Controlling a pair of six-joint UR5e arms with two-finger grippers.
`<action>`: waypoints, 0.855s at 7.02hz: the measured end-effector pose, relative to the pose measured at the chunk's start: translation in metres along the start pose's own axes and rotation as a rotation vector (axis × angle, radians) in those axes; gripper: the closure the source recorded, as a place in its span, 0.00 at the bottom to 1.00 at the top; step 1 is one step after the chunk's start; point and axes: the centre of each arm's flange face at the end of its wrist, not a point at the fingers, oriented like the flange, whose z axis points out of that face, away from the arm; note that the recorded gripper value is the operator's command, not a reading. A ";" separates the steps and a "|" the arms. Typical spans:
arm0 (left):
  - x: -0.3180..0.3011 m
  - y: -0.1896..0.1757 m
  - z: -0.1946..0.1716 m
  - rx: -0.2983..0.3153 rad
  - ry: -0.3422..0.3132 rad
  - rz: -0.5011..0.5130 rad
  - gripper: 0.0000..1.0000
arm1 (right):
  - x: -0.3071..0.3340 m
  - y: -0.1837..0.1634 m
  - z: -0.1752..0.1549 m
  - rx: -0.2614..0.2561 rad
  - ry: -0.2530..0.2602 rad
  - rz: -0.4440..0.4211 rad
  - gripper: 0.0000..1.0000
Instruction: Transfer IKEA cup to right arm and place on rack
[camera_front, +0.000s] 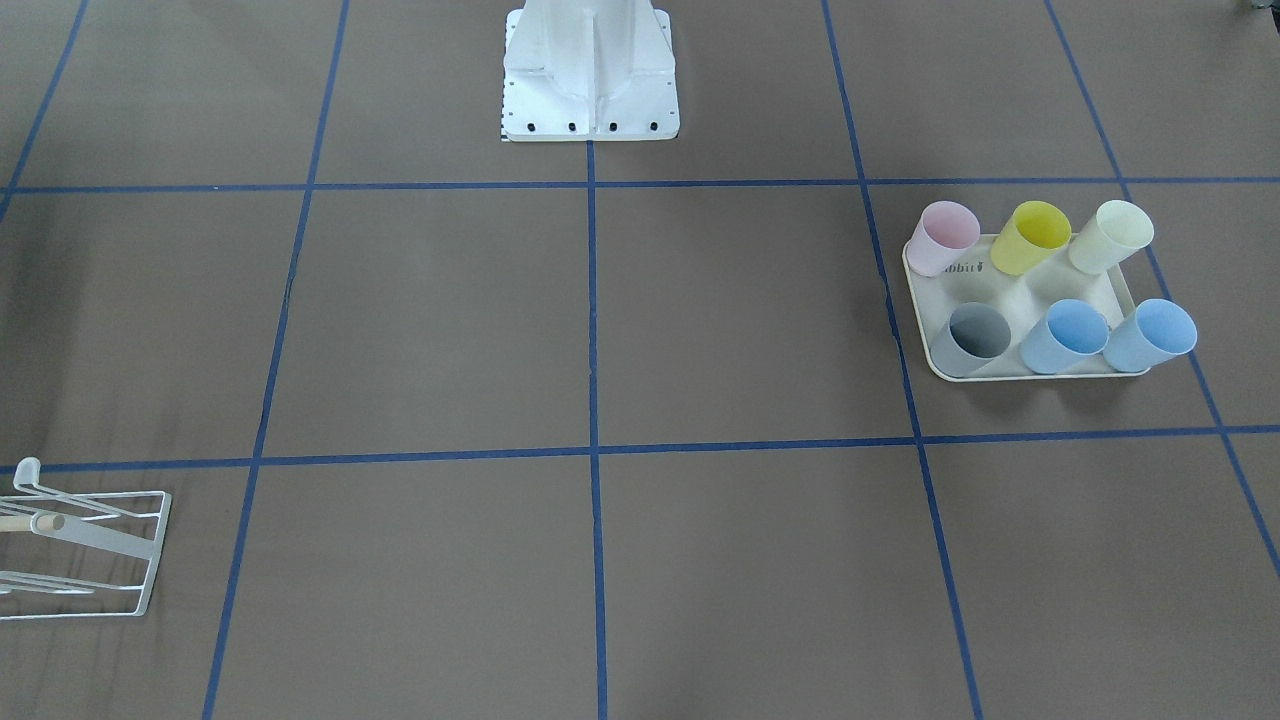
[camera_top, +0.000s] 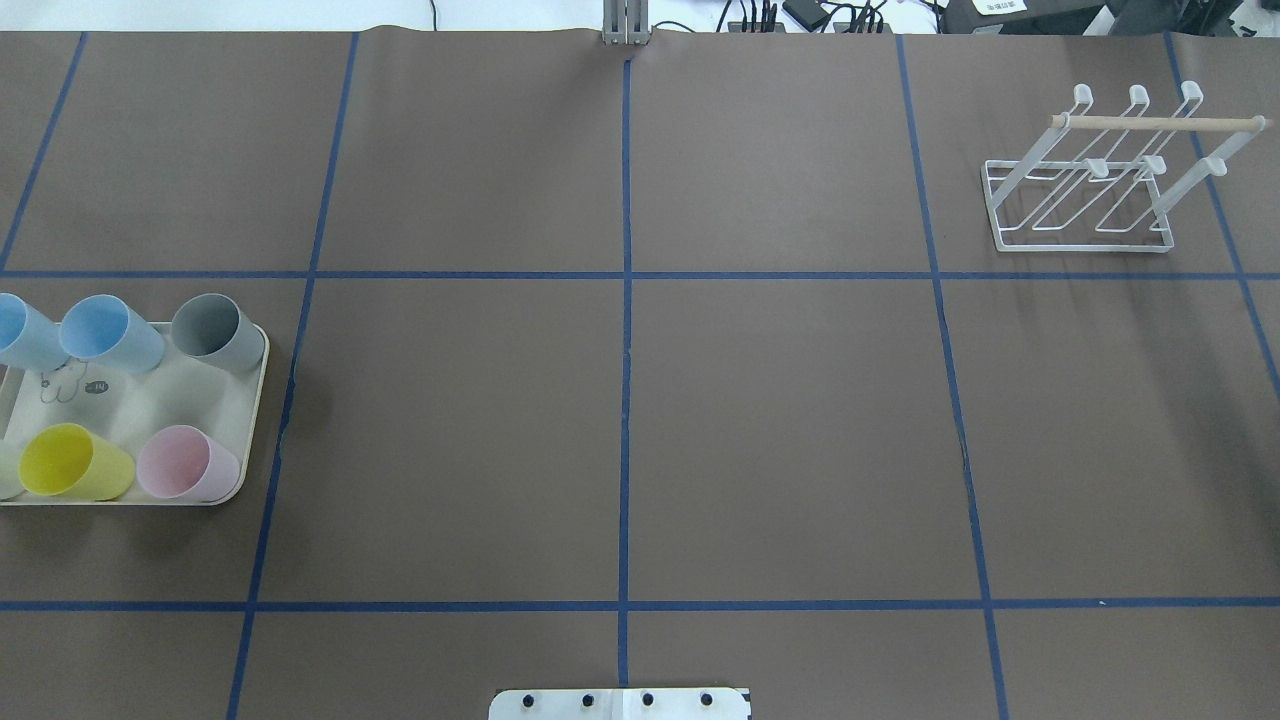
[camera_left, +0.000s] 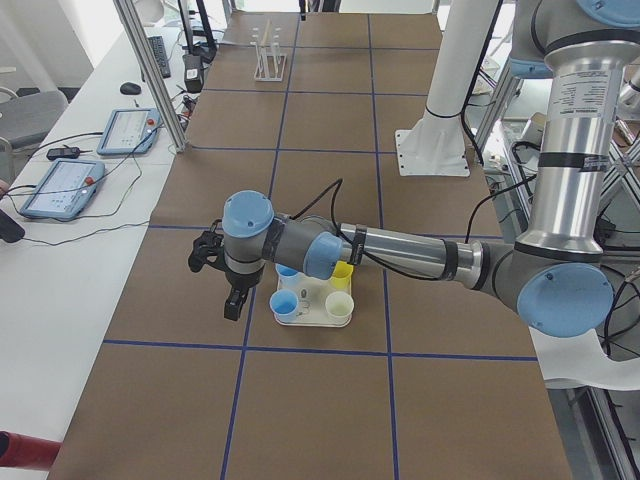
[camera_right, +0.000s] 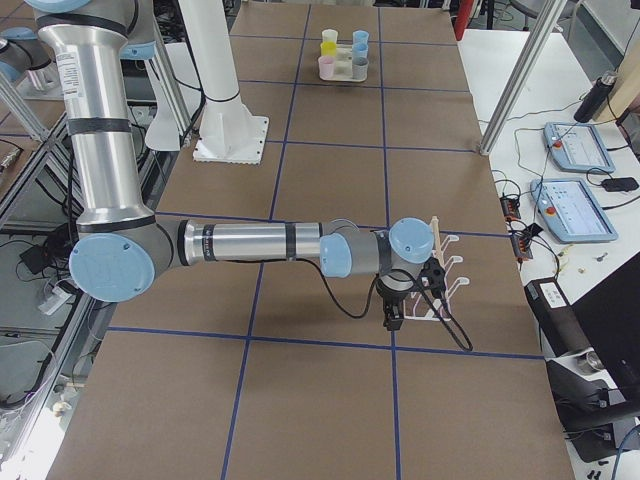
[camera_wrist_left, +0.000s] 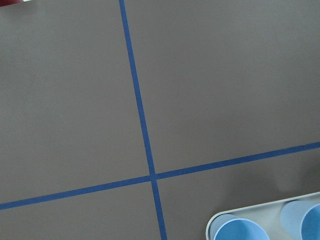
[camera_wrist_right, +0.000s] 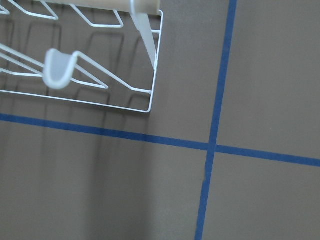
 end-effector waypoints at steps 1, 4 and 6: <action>0.001 0.000 -0.001 0.003 0.001 0.008 0.01 | -0.006 -0.007 -0.005 -0.001 0.001 0.006 0.00; 0.012 0.000 0.004 0.002 0.010 0.042 0.01 | -0.009 -0.008 -0.007 -0.012 -0.001 0.024 0.00; 0.012 0.004 0.013 -0.009 0.014 0.045 0.00 | -0.013 -0.009 -0.007 -0.011 -0.007 0.017 0.00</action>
